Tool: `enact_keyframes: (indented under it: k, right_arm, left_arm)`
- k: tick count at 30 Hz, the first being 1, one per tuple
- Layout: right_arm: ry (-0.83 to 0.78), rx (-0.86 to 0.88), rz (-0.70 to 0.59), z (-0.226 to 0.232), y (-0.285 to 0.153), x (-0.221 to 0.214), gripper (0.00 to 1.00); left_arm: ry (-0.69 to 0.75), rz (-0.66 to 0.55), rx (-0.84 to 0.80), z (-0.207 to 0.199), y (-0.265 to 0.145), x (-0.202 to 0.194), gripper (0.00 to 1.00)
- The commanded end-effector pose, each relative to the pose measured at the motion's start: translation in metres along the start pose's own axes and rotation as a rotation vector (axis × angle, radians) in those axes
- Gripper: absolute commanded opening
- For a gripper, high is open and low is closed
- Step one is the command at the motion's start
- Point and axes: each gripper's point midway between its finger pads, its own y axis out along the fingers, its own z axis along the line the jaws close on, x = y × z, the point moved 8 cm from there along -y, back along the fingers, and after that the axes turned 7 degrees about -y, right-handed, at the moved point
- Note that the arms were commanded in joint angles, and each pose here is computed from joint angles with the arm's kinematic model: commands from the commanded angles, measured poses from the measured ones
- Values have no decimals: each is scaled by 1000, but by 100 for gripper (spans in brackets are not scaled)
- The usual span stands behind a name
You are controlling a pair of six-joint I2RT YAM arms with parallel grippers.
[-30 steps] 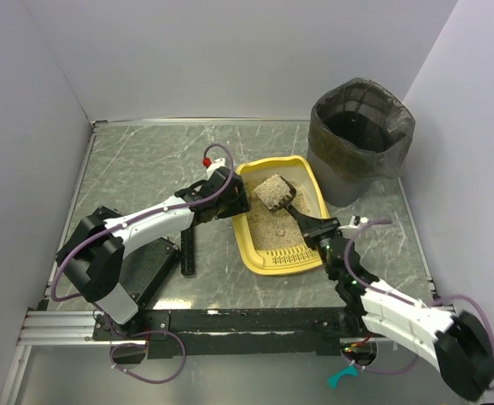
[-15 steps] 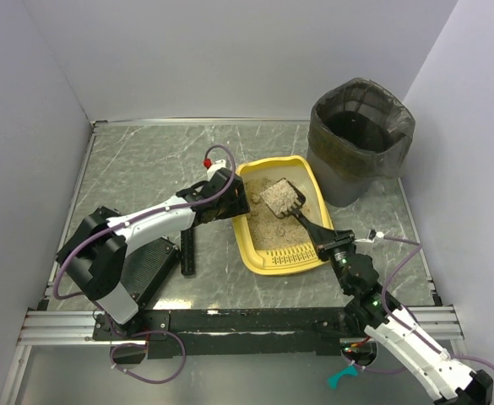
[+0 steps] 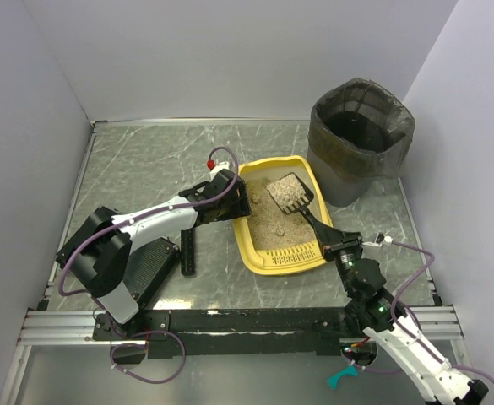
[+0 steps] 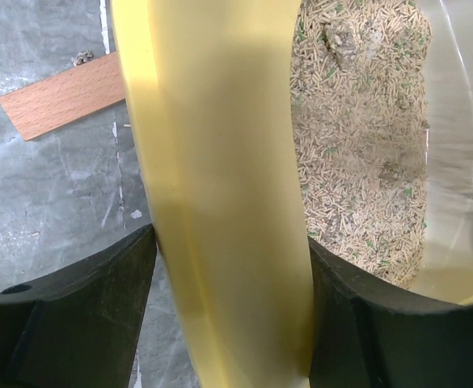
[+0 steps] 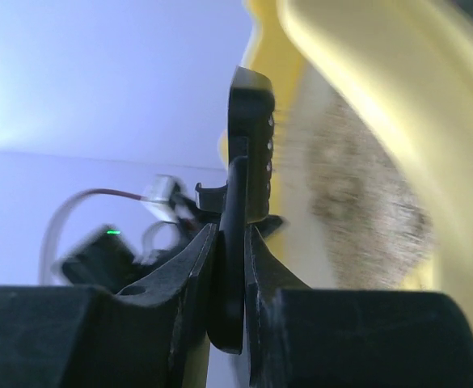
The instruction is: Clean the litter box
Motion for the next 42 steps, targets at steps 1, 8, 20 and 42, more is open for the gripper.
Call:
enact_keyframes:
  k: [1,8,20,42]
  right_arm:
    - [145,154,-18,25,-1,5,0]
    - [120,236,6,35,0,3,0]
    - [80,285,147,40,-9,-8,0]
    - [-14,218,349,45,-20,-18,0]
  left_arm:
    - [66,30,64,17,6,-7,68]
    - [128,-1,105,30,-6,-5,63]
    - [256,2,100,57,-38,-11,62]
    - [475,-145,-164,69,-69,-12,65]
